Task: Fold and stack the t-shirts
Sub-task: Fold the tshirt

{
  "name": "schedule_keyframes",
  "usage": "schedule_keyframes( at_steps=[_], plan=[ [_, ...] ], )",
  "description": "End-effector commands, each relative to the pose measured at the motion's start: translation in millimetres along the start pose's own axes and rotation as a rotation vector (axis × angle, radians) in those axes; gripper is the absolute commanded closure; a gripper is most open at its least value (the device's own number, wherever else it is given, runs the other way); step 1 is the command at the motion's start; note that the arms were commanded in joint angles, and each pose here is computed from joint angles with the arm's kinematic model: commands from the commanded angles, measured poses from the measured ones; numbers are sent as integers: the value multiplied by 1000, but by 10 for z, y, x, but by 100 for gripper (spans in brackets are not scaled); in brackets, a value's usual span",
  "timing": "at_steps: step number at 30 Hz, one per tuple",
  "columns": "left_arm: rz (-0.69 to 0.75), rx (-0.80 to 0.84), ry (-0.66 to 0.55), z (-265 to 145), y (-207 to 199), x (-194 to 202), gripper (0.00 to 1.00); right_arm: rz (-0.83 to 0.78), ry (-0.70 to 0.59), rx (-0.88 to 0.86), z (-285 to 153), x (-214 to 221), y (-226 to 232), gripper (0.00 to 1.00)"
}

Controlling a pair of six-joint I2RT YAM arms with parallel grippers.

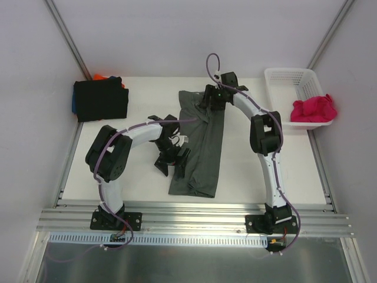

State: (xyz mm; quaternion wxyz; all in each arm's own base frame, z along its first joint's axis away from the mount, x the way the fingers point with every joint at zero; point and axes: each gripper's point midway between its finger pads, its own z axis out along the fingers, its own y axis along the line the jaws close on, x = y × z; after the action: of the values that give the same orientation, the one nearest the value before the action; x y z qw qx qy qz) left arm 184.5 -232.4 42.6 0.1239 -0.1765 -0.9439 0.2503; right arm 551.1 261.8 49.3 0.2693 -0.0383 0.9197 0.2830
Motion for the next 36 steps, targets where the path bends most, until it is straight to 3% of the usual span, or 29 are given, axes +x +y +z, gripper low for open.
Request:
schedule_keyframes(
  at_steps=[1, 6, 9, 13, 17, 22, 25, 36],
  plan=[
    [77, -35, -113, -395, -129, -30, 8, -65, -118, 11, -664, -406, 215, 30],
    [104, -69, -176, -579, -50, -24, 7, -72, -147, 56, -1327, -344, 248, 28],
    [96, -78, -200, -648, 41, -66, 8, -44, -105, 35, -1669, -9, 348, 28],
    [66, -77, -204, -692, 131, -64, 11, 42, 52, 8, -1936, 848, 424, 28],
    [15, -42, -172, -623, 155, 66, 18, 138, 269, 23, -2131, 2068, 394, 30],
    [-37, 17, -114, -493, 138, 280, 28, 181, 405, 36, -2219, 2899, 410, 36],
    [-66, 46, -82, -417, 129, 357, 31, 196, 465, 39, -2241, 3156, 432, 41],
    [-129, 101, -16, -245, 127, 348, 36, 251, 512, 10, -2125, 3363, 538, 51]
  ],
)
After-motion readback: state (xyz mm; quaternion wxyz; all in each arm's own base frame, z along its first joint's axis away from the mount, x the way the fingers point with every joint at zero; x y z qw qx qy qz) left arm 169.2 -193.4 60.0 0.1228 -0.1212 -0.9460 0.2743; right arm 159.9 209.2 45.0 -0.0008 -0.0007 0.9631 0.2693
